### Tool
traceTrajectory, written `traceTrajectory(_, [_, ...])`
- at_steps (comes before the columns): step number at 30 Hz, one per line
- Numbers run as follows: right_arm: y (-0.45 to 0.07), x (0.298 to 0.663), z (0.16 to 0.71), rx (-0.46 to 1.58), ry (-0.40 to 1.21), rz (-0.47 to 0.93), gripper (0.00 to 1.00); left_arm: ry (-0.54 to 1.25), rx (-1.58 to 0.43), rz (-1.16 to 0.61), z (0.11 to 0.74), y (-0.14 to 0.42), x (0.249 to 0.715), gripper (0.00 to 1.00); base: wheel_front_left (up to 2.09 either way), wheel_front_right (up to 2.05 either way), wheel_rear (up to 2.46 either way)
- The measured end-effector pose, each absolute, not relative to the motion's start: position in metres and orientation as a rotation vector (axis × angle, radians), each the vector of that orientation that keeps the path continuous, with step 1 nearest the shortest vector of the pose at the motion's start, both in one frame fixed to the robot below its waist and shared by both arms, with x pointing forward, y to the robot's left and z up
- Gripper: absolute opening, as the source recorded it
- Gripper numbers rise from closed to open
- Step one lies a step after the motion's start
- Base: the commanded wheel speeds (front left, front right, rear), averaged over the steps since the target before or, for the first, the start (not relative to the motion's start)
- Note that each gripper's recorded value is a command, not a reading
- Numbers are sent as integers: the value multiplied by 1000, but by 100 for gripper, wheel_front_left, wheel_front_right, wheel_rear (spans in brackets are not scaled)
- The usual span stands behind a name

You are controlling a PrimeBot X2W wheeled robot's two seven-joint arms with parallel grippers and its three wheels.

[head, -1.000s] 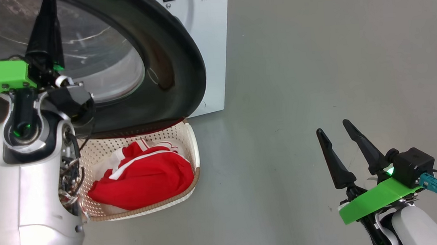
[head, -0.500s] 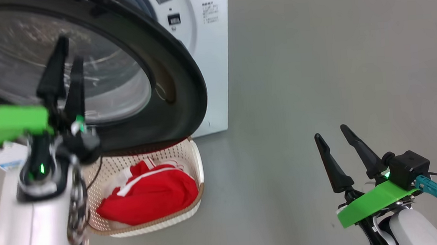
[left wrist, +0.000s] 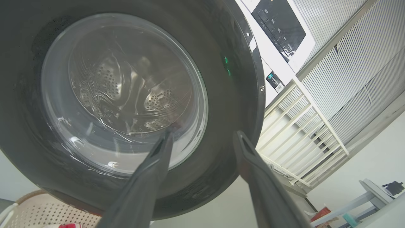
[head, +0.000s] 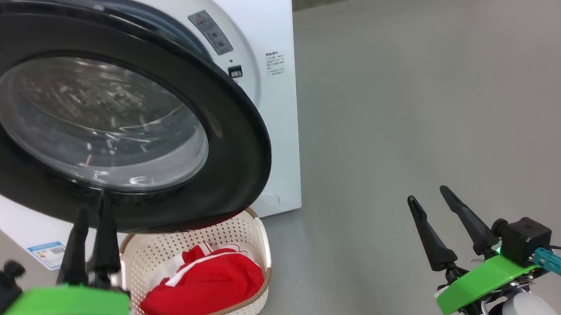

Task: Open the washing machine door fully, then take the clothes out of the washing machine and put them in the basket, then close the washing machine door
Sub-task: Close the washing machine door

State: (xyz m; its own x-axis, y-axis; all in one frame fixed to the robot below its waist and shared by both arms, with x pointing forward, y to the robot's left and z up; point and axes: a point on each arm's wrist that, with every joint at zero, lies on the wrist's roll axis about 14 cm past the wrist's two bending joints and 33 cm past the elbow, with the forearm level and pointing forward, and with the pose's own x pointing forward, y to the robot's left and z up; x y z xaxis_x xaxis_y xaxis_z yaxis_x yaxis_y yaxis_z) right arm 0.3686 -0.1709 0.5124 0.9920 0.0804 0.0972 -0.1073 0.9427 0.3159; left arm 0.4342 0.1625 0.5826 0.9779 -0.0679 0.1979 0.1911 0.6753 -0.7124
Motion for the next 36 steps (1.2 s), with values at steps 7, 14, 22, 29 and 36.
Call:
traceTrajectory(7, [-170,366,527,338,-132,99,100,-178,-472,-80,568,179,401,100,0,0,0])
traceTrajectory(14, [-171,356,526,333,-133,92,100,-162,-281,-60,551,180,371,100,0,0,0])
traceTrajectory(22, [-172,347,528,336,-147,86,100,-117,-195,2,526,193,345,100,0,0,0])
traceTrajectory(29, [-174,345,526,336,-143,75,100,-74,-167,25,508,200,337,100,0,0,0])
traceTrajectory(36, [-176,345,525,337,-140,71,100,-76,-172,40,506,203,337,100,0,0,0])
